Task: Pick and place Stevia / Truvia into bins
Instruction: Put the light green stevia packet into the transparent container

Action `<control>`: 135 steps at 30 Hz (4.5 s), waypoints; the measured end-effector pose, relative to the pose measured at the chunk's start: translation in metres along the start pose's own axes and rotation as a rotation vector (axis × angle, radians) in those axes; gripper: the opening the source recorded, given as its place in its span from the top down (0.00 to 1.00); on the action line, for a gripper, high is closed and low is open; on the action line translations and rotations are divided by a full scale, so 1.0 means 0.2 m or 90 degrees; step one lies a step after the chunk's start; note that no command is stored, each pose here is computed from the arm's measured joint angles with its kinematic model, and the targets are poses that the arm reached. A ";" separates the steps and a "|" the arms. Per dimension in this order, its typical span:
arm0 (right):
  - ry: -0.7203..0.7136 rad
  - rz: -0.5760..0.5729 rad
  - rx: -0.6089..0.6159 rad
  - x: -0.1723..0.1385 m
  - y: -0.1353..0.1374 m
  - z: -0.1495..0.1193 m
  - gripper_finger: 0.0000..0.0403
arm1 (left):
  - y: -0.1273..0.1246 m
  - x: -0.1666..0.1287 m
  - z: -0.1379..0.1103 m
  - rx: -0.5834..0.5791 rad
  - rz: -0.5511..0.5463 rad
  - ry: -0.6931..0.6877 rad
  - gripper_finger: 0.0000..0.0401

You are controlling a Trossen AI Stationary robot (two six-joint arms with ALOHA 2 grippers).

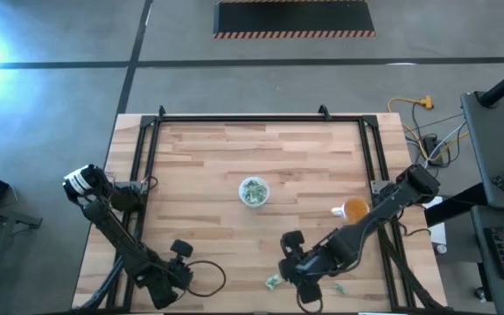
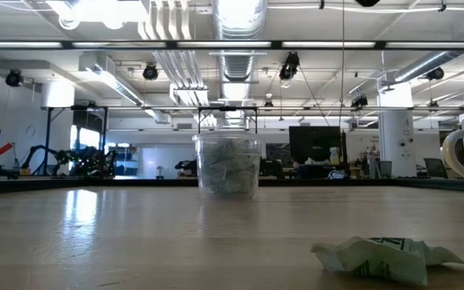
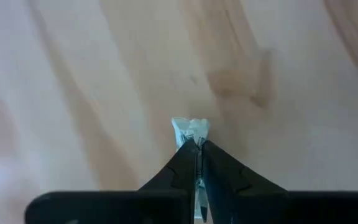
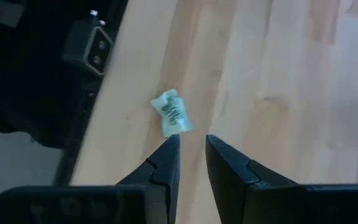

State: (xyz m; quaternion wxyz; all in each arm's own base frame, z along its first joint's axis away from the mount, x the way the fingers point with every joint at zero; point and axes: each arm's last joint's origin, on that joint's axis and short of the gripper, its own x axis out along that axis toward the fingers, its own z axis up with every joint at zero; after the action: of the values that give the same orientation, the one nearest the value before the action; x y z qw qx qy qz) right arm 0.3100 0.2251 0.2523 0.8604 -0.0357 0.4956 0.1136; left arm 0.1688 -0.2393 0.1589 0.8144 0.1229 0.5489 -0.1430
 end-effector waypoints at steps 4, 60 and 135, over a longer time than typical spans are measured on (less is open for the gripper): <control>0.000 0.001 0.042 -0.01 0.06 -0.03 0.83 | 0.03 -0.05 0.05 0.066 0.097 -0.026 1.00; 0.024 -0.107 0.434 0.09 0.35 -0.40 0.83 | 1.68 -0.03 0.30 -0.013 0.119 -0.267 1.00; 0.119 -0.184 0.493 0.19 0.36 -0.75 0.98 | 1.35 -0.65 0.19 -0.025 0.092 -0.360 0.48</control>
State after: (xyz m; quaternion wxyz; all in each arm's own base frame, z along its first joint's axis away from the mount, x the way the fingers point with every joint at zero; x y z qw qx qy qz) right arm 0.1853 0.2749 0.1476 0.7688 0.2109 0.5674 -0.2062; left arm 0.2546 0.0102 0.3049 0.9452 0.1013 0.2928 -0.1030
